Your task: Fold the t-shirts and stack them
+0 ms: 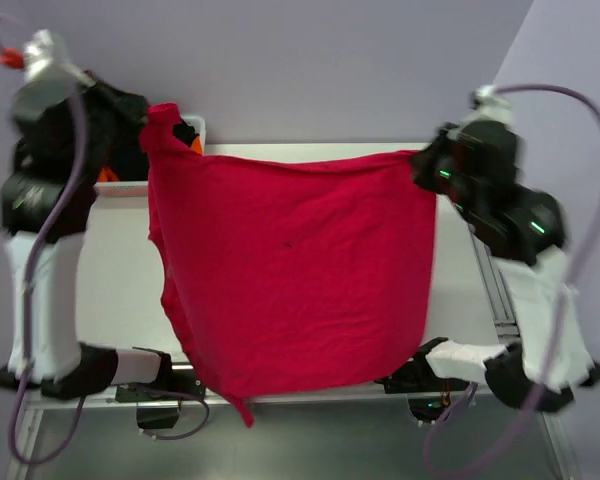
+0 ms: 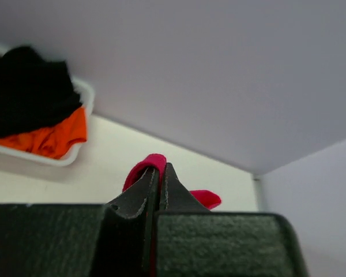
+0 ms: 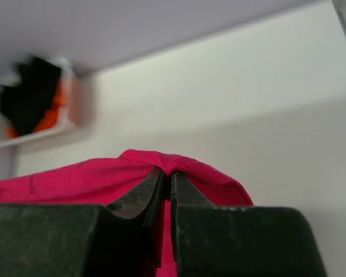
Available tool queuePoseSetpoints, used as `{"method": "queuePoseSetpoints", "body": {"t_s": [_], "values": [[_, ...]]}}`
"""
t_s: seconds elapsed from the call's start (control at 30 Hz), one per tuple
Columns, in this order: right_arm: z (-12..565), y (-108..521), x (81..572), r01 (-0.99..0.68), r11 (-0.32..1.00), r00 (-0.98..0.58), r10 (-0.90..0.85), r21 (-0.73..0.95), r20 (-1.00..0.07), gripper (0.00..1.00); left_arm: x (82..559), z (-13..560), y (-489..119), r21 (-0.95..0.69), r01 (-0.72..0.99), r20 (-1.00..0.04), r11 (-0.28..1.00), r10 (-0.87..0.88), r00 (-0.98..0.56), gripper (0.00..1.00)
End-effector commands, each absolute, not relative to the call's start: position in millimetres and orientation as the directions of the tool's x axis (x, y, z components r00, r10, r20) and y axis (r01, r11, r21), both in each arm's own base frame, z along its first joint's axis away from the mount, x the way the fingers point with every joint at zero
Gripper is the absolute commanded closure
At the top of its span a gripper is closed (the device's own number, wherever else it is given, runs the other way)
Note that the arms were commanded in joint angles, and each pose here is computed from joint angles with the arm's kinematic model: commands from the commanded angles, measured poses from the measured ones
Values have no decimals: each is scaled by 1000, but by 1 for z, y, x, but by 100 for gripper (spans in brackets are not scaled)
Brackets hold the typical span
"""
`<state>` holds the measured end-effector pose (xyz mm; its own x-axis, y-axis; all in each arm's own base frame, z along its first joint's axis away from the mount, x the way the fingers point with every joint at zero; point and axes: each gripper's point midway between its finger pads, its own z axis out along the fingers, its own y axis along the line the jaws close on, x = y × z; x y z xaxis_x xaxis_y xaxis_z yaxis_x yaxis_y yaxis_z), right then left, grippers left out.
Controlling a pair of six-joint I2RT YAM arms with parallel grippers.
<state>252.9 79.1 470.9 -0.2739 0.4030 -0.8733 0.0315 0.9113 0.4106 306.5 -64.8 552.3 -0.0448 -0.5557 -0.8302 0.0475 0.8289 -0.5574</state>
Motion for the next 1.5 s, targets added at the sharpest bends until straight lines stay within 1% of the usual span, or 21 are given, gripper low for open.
{"method": "queuePoseSetpoints", "body": {"t_s": [0.0,0.07,0.23,0.27,0.3,0.33,0.37,0.43,0.47,0.5,0.53,0.57,0.6,0.83,0.97,1.0,1.13,1.23,1.27,1.33,1.47], "values": [[397,84,309,212,937,-397,342,277,-852,100,382,506,-58,-550,-119,-828,826,-558,-49,100],[362,83,327,268,937,-441,327,225,-836,100,408,479,-58,-536,-179,-827,825,-556,-87,100],[283,48,378,448,886,-514,366,121,-776,100,506,363,-80,-484,-302,-774,821,-563,-290,100],[259,41,388,481,874,-546,359,68,-757,100,520,345,-85,-491,-320,-751,810,-580,-316,96],[250,29,396,507,861,-548,358,40,-756,100,545,315,-91,-480,-352,-729,804,-588,-350,53],[243,25,408,520,853,-542,359,32,-760,100,556,300,-97,-488,-347,-710,801,-595,-376,22],[241,19,416,540,841,-536,363,21,-762,100,564,286,-104,-505,-368,-678,781,-622,-392,1],[214,4,437,578,816,-568,371,-34,-735,100,584,265,-111,-515,-387,-645,765,-643,-413,1],[226,4,453,581,814,-541,379,-8,-751,82,581,256,-113,-510,-412,-621,755,-655,-430,1],[205,1,468,573,818,-583,363,-51,-726,45,580,259,-114,-513,-413,-622,753,-657,-426,1],[199,-2,475,566,821,-611,357,-74,-707,1,576,261,-115,-512,-414,-626,753,-656,-421,0],[202,-3,499,574,815,-602,356,-78,-714,0,578,271,-115,-532,-392,-644,751,-659,-388,1],[200,-9,496,588,800,-627,359,-117,-691,0,565,270,-116,-529,-387,-645,756,-654,-396,1],[220,-43,493,678,733,-536,434,-62,-724,0,529,257,-109,-431,-425,-667,796,-598,-445,1],[225,-29,463,650,760,-548,474,6,-690,0,510,248,-119,-383,-378,-689,843,-533,-492,1],[221,-16,458,613,789,-575,475,34,-666,0,496,229,-126,-365,-376,-675,852,-520,-523,1],[200,22,433,519,846,-643,482,123,-595,0,484,182,-147,-400,-327,-612,857,-515,-601,3],[179,45,412,464,868,-690,480,179,-542,0,498,155,-164,-398,-287,-570,871,-480,-667,8],[169,47,399,457,873,-708,472,169,-525,0,510,166,-170,-410,-256,-585,875,-468,-662,10],[158,57,392,420,894,-734,435,155,-521,0,524,148,-179,-408,-244,-563,880,-453,-691,11],[146,53,401,421,899,-739,419,124,-527,0,556,156,-192,-448,-222,-575,866,-469,-670,14]]}}
